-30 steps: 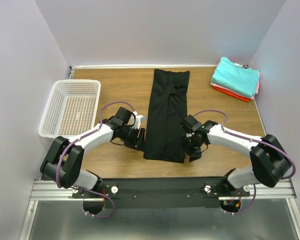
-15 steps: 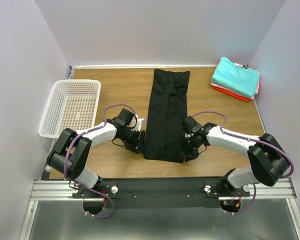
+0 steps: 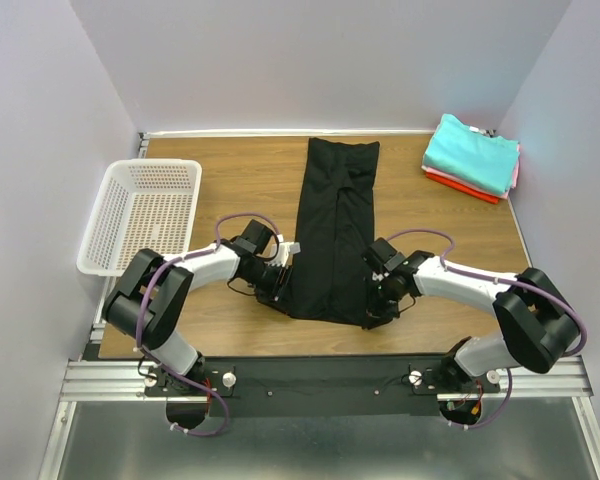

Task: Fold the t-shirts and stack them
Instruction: Fold the tshirt

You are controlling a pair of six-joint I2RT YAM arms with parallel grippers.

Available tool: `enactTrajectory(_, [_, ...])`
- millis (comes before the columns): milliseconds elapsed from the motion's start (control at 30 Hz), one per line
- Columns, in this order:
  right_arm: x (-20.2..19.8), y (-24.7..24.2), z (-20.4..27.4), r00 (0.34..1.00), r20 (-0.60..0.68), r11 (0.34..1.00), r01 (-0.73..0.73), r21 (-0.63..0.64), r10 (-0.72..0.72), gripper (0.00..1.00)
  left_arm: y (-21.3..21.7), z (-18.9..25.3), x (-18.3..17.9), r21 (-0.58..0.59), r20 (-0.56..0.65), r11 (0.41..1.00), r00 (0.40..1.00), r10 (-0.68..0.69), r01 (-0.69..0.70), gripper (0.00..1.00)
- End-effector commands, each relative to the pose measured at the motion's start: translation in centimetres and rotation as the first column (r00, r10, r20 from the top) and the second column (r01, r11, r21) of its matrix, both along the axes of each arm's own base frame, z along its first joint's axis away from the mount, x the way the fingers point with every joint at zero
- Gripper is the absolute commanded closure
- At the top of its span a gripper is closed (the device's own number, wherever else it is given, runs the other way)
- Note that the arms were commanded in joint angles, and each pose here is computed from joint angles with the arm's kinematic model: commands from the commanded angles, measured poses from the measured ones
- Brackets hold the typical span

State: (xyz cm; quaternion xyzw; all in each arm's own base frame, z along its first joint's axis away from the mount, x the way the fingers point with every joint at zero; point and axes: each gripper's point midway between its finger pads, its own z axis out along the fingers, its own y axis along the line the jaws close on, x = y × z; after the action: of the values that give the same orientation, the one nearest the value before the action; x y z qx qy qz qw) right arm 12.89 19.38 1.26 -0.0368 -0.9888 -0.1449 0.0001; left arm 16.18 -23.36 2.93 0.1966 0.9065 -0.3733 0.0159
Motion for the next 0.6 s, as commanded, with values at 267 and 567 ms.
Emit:
enactTrajectory(267, [-0.5, -0.1, 0.1, 1.0, 0.004, 1.0, 0.007, 0.012, -0.007, 0.76, -0.2, -1.9, -0.5, 0.026, -0.025, 0.999, 0.999, -0.026, 0.027, 0.61])
enactTrajectory(567, [0.7, 0.6, 0.9, 0.999, 0.036, 1.0, -0.025, 0.016, 0.024, 0.94, -0.5, -1.5, 0.4, 0.027, 0.023, 0.999, 1.0, -0.022, 0.021, 1.0])
